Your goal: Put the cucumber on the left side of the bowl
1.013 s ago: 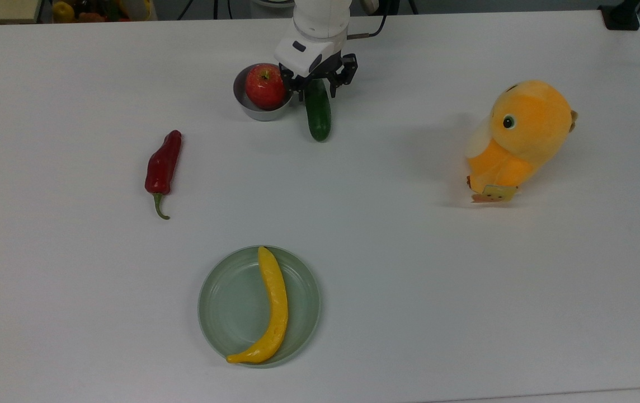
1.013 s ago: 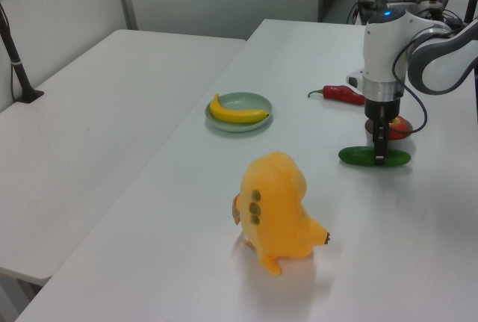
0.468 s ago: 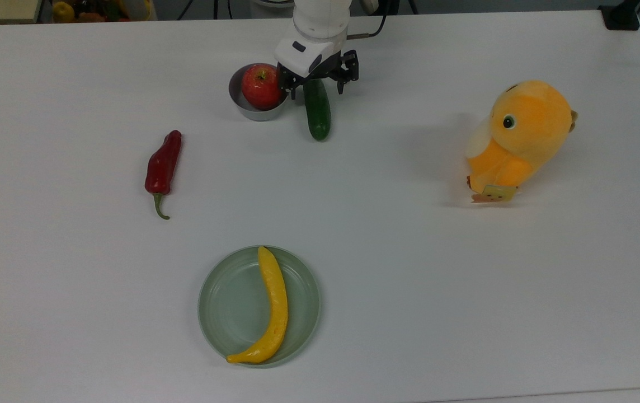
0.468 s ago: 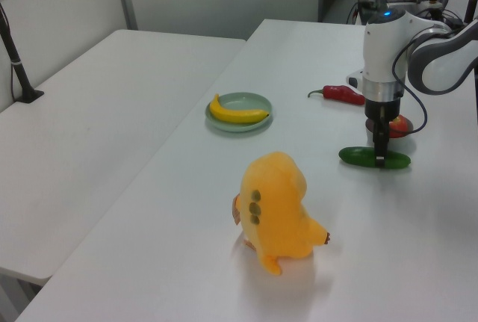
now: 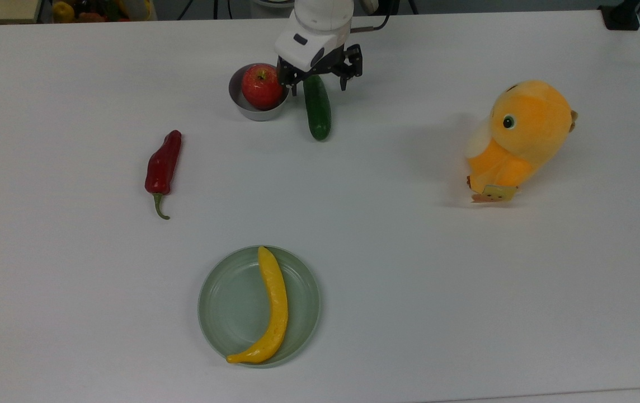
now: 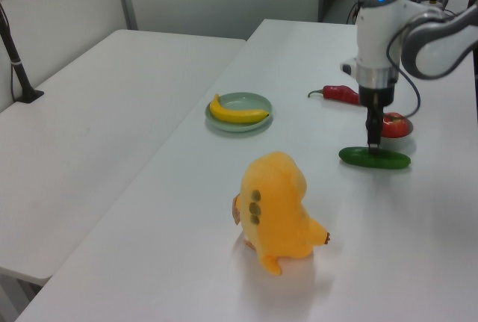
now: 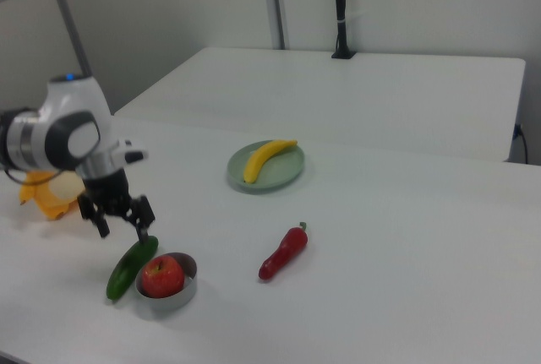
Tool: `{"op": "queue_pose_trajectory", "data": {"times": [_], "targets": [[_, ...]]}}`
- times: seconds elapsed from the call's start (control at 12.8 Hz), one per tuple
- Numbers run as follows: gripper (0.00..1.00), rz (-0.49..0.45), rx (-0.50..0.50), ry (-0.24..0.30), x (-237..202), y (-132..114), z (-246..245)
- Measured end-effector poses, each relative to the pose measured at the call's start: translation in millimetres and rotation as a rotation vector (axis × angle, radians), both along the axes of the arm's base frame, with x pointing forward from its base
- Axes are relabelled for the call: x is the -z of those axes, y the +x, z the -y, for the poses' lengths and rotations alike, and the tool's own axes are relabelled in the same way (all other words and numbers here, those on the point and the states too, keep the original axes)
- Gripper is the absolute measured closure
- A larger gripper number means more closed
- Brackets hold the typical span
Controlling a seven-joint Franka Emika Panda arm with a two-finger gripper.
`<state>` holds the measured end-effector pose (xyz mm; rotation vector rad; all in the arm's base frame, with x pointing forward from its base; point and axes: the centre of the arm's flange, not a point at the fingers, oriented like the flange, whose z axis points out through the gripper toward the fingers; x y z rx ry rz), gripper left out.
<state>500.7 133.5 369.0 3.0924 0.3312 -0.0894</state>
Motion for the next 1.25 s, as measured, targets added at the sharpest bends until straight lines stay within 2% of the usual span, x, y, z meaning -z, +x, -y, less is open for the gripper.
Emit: {"op": "queue_pose_trajectory", "data": {"times": [0.16, 0.23, 0.62, 0.94, 1.25], "targets": [[0.0, 0.005, 0.01, 0.011, -42.1, 13.2, -4.1], [0.0, 0.012, 0.016, 0.022, -77.3, 20.8, -6.8], [0.0, 0.041, 0.069, 0.035, -211.5, 31.4, 16.2], [0.0, 0.084, 0.176, 0.092, -229.5, 43.6, 67.6], [0.0, 0.118, 0.199, 0.103, -232.1, 48.9, 79.4]]}}
